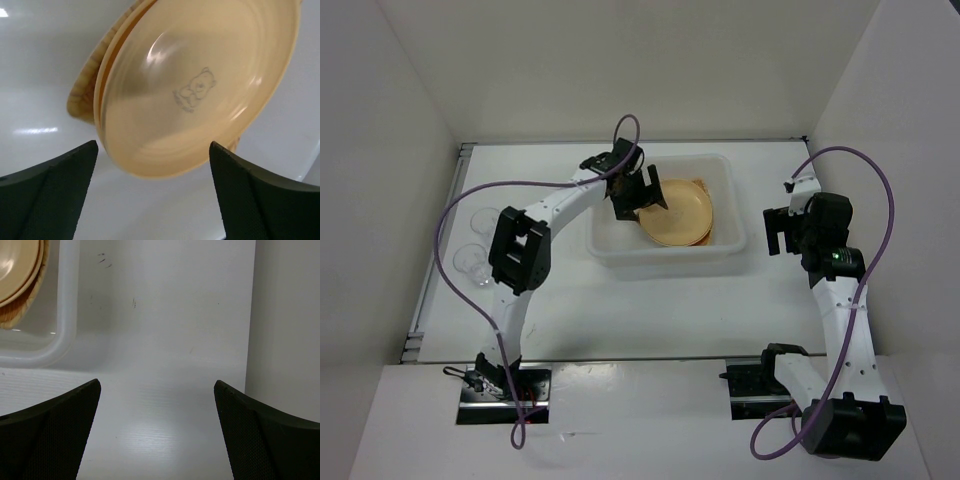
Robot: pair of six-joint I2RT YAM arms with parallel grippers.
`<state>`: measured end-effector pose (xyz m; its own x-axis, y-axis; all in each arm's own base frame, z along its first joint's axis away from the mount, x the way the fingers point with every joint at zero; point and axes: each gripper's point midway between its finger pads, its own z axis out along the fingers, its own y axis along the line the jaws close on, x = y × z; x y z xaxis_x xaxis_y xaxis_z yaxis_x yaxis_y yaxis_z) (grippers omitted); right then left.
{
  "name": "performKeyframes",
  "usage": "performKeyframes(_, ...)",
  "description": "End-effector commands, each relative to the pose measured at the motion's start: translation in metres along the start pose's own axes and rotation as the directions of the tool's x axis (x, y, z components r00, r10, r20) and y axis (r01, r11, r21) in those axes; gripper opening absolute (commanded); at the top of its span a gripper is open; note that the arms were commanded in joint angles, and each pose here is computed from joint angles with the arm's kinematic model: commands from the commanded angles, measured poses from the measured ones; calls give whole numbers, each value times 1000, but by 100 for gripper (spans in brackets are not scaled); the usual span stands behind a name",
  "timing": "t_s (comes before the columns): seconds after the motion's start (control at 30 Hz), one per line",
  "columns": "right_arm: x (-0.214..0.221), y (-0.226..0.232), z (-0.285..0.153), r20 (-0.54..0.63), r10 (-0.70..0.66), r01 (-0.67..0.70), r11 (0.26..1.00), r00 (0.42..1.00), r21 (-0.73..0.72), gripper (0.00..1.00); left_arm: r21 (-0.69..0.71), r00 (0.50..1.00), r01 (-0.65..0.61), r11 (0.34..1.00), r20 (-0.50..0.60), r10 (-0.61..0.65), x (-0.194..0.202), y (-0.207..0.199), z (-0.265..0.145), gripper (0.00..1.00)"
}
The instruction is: Place the mixed dishes into the plastic bin
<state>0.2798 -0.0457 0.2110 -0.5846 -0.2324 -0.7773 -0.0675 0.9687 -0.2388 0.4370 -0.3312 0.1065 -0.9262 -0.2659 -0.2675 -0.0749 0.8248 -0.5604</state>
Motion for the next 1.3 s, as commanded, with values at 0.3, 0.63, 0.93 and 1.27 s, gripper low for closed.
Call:
performKeyframes(0.3, -13, 0, -5, 65, -14, 14, 1000, 998, 0, 98, -396, 902, -22, 918, 387, 189, -97, 103, -233, 100)
performKeyframes(0.63, -14, 2, -5, 68, -23, 24, 1000, 997, -9, 98, -547, 953, 170, 819, 304, 6, -75, 245, -258, 96)
performKeyframes(0.93, -12, 2, -2, 59, -23, 24, 1000, 998, -11, 98, -551, 956, 213, 807, 289, -55, -83, 295, -245, 92)
performKeyframes(1.27, -10, 0, 0, 48, -18, 18, 1000, 999, -7, 98, -576, 969, 211, 790, 229, -92, -73, 329, -204, 90)
